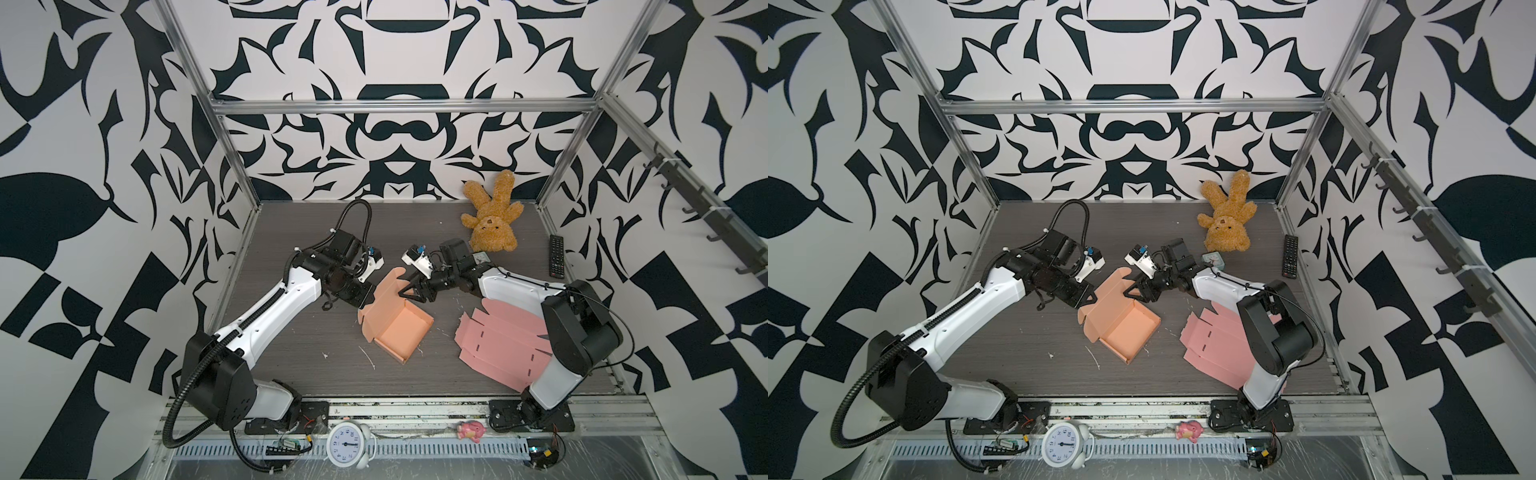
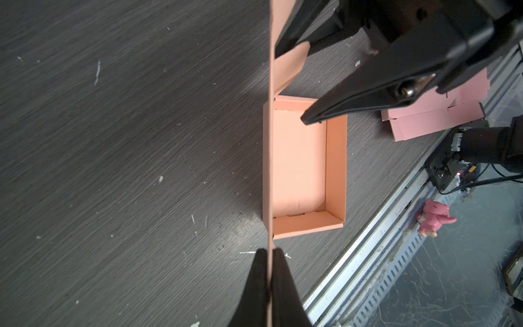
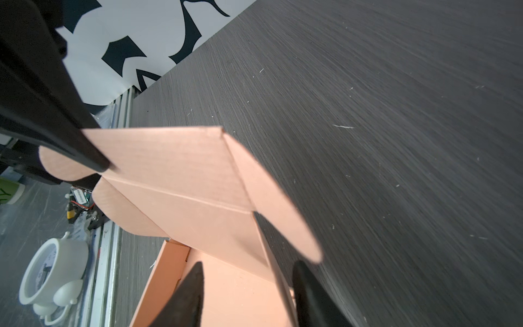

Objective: Fold the paper box

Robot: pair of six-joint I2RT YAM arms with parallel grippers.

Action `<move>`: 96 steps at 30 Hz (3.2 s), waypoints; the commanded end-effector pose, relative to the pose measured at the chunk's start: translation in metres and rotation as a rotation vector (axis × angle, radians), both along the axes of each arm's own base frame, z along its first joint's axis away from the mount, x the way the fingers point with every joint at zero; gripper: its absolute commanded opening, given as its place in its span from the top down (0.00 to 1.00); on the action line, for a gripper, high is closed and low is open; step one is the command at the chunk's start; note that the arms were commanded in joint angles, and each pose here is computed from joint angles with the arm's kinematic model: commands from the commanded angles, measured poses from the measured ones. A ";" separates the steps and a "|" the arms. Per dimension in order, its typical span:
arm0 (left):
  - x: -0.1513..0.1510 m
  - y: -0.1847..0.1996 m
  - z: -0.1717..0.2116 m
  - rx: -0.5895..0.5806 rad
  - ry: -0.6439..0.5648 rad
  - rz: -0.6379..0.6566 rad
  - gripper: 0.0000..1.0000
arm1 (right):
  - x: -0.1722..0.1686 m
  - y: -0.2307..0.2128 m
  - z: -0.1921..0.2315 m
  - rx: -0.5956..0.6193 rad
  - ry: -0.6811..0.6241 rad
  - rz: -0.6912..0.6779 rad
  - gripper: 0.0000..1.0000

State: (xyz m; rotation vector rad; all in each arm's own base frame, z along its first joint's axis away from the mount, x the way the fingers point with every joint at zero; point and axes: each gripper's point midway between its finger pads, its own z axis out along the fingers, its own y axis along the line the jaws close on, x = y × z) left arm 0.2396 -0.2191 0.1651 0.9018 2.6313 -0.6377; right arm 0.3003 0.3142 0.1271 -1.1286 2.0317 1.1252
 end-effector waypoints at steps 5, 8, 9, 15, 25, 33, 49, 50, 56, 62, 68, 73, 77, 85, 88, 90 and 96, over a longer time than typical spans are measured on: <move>-0.002 0.006 -0.002 0.057 -0.002 -0.012 0.92 | 0.005 0.001 0.019 0.006 -0.077 -0.012 0.70; -0.002 0.007 -0.003 0.065 -0.007 -0.013 0.92 | 0.007 0.000 0.020 0.000 -0.085 -0.020 0.74; -0.003 0.006 -0.003 0.069 -0.009 -0.017 0.92 | 0.007 0.000 0.019 -0.004 -0.089 -0.024 0.76; -0.004 0.005 -0.004 0.080 -0.016 -0.027 0.92 | 0.012 -0.004 0.020 -0.021 -0.118 -0.056 0.85; -0.003 0.003 -0.003 0.073 -0.018 -0.017 0.86 | 0.013 -0.008 0.021 -0.025 -0.147 -0.073 0.96; -0.003 0.017 -0.007 0.088 -0.051 0.082 0.48 | 0.015 -0.016 0.023 -0.041 -0.200 -0.115 0.97; -0.008 0.020 -0.047 -0.081 0.027 0.334 0.45 | 0.022 -0.032 0.027 -0.057 -0.286 -0.225 0.97; -0.008 0.019 -0.047 -0.087 0.028 0.333 0.49 | 0.023 -0.033 0.027 -0.060 -0.290 -0.230 0.97; -0.012 0.018 -0.050 -0.091 0.043 0.330 0.67 | 0.026 -0.036 0.025 -0.073 -0.298 -0.250 0.98; -0.011 0.017 -0.052 -0.097 0.051 0.334 0.81 | 0.026 -0.038 0.028 -0.073 -0.309 -0.265 0.98; -0.009 0.017 -0.050 -0.096 0.045 0.339 0.89 | 0.028 -0.040 0.030 -0.075 -0.315 -0.282 0.99; -0.007 0.018 -0.044 -0.096 0.026 0.342 0.94 | 0.030 -0.044 0.031 -0.080 -0.300 -0.319 0.99; 0.000 0.017 -0.029 -0.114 -0.022 0.343 0.95 | 0.029 -0.050 0.031 -0.092 -0.281 -0.356 0.99; 0.021 0.013 -0.017 -0.105 -0.090 0.351 0.96 | 0.019 -0.053 0.040 -0.045 -0.273 -0.433 0.97; 0.033 0.013 -0.009 -0.110 -0.142 0.368 0.96 | 0.013 -0.051 0.037 -0.067 -0.273 -0.446 0.97; 0.040 0.012 -0.005 -0.121 -0.175 0.373 0.96 | 0.015 -0.054 0.035 -0.094 -0.266 -0.477 0.97; 0.059 0.013 0.000 -0.121 -0.266 0.396 0.96 | 0.023 -0.065 0.031 -0.128 -0.210 -0.610 0.90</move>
